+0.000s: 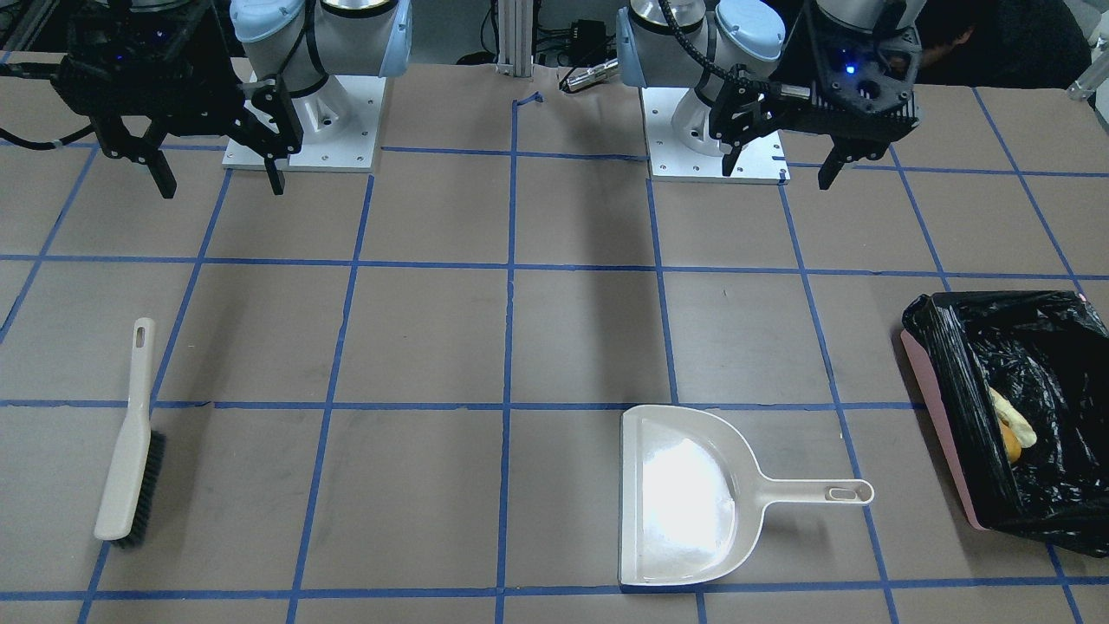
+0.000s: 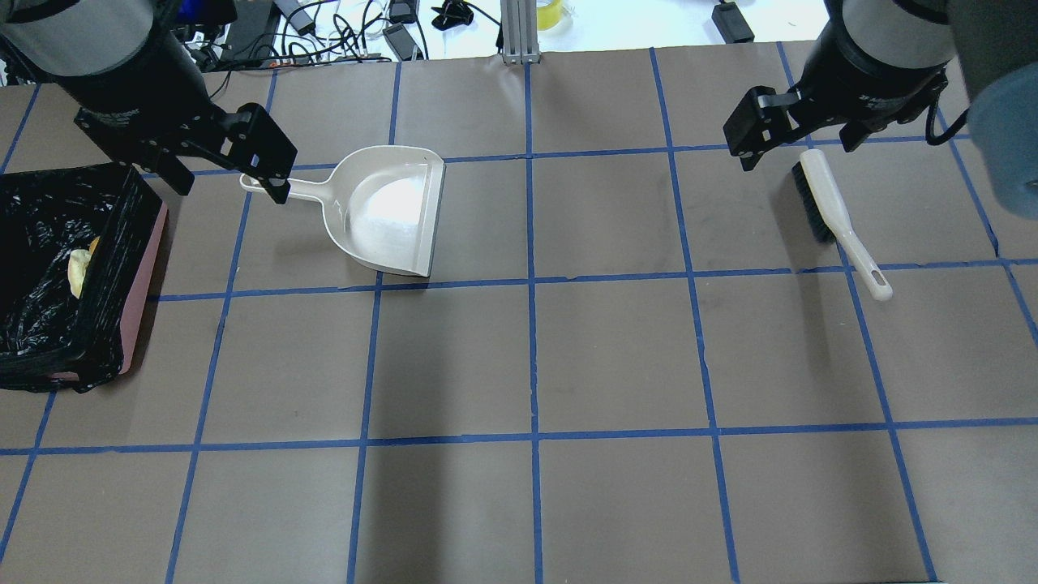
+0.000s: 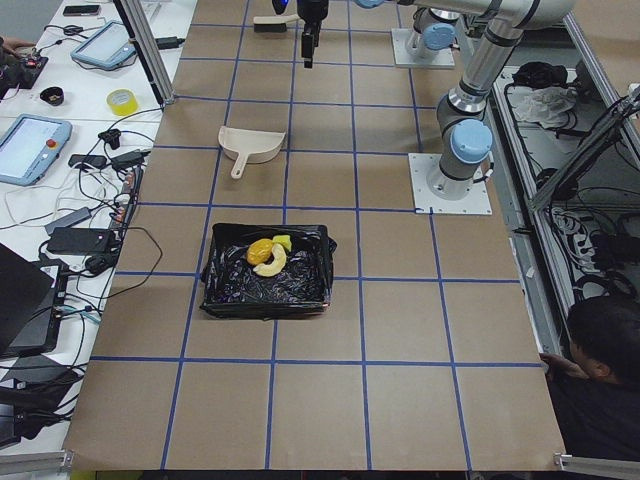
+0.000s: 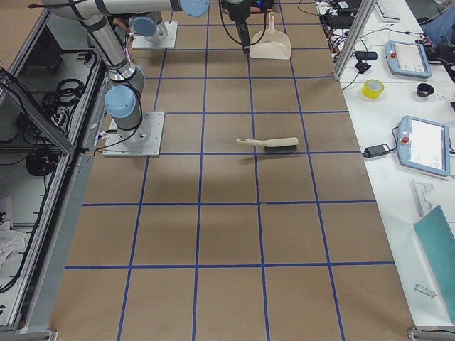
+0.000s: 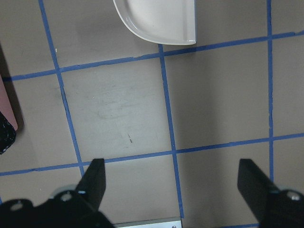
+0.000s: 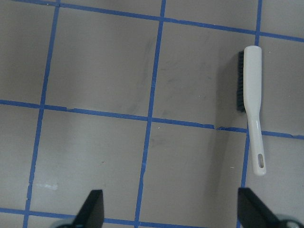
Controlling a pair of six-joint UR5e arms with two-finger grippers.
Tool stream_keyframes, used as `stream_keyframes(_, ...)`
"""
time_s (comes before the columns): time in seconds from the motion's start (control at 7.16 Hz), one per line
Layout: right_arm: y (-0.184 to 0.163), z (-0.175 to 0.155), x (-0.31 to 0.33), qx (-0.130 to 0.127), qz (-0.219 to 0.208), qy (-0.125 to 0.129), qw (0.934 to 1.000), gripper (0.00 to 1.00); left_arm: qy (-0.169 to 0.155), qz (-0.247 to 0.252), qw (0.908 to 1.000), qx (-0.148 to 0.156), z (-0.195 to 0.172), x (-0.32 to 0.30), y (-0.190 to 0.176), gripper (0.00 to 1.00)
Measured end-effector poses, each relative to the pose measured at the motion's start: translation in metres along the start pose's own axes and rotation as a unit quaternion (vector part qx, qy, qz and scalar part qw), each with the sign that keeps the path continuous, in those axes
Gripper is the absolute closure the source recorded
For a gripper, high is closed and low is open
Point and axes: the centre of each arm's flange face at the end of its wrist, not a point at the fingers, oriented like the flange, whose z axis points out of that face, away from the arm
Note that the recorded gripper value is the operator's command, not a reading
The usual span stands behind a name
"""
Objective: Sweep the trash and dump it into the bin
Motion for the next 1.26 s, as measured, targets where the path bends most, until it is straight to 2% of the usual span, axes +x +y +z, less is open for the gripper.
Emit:
stream_keyframes(0.42, 0.0001, 0.0002, 0.0001, -0.001, 0.000, 0.000, 1.0000, 0.01, 0.000, -0.030, 0.9995, -0.003, 0.0025, 0.0002, 0.0009, 0.00)
stream_keyframes(1.26, 0.0004, 0.0010, 0.0000, -0.002, 0.000, 0.000, 1.0000, 0.01, -0.003, -0.031, 0.9995, -0.003, 0.0048, -0.0008, -0.0003, 0.00)
